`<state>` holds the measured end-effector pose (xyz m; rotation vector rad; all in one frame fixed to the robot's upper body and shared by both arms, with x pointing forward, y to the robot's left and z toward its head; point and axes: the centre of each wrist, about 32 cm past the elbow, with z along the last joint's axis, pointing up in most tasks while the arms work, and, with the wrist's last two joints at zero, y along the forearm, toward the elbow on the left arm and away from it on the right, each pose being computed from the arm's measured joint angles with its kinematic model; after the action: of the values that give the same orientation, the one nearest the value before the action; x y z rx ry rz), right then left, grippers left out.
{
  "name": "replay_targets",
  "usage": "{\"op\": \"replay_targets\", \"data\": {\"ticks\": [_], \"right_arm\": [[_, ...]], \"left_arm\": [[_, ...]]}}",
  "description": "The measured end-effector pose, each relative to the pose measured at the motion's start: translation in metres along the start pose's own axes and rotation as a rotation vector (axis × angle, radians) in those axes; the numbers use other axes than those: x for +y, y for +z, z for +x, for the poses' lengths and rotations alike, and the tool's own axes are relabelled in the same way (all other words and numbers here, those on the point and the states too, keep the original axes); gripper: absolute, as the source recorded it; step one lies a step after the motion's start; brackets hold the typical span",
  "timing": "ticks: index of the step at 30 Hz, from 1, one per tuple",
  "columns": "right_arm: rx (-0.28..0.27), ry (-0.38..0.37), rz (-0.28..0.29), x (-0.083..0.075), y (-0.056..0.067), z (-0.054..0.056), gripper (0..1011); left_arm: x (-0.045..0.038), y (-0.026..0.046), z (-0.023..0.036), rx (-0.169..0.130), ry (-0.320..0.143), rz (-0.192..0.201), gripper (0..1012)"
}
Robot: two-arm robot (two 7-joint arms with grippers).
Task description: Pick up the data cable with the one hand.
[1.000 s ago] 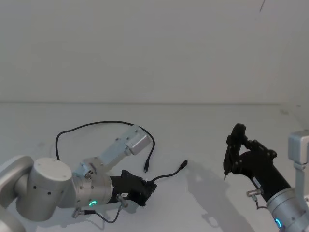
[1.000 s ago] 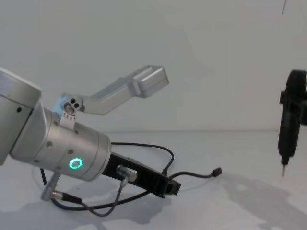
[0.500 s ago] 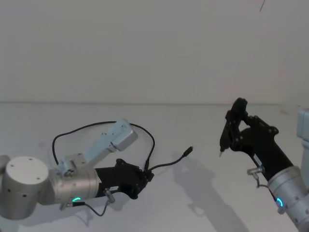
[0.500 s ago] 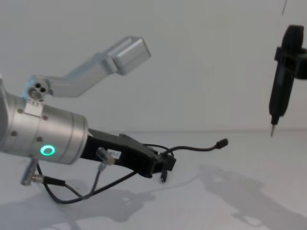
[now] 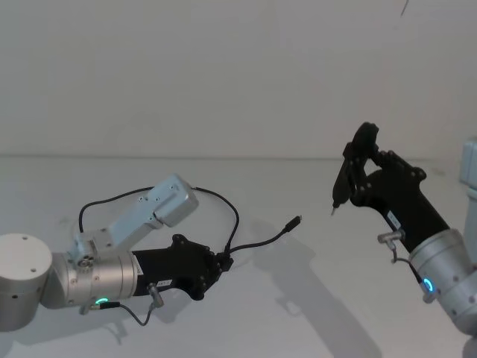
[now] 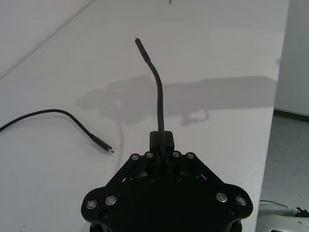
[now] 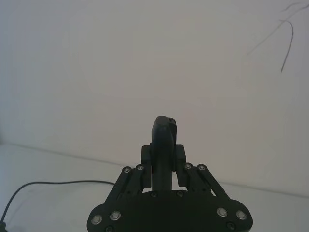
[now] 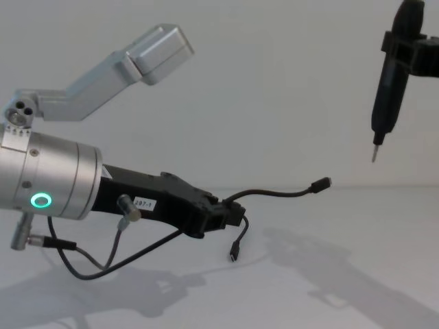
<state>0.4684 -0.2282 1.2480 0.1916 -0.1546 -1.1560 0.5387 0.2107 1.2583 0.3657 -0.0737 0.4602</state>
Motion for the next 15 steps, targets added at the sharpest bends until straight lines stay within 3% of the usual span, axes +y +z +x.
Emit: {"op": "replay_targets", "data": {"ticks": [15], "right_arm": [[-0.007,0.024,0.02,0.019,0.0,0.009,279]], "left_arm": [[0.0054,0.0002,0.0023,-0.019,-0.013,-0.019,36]]}}
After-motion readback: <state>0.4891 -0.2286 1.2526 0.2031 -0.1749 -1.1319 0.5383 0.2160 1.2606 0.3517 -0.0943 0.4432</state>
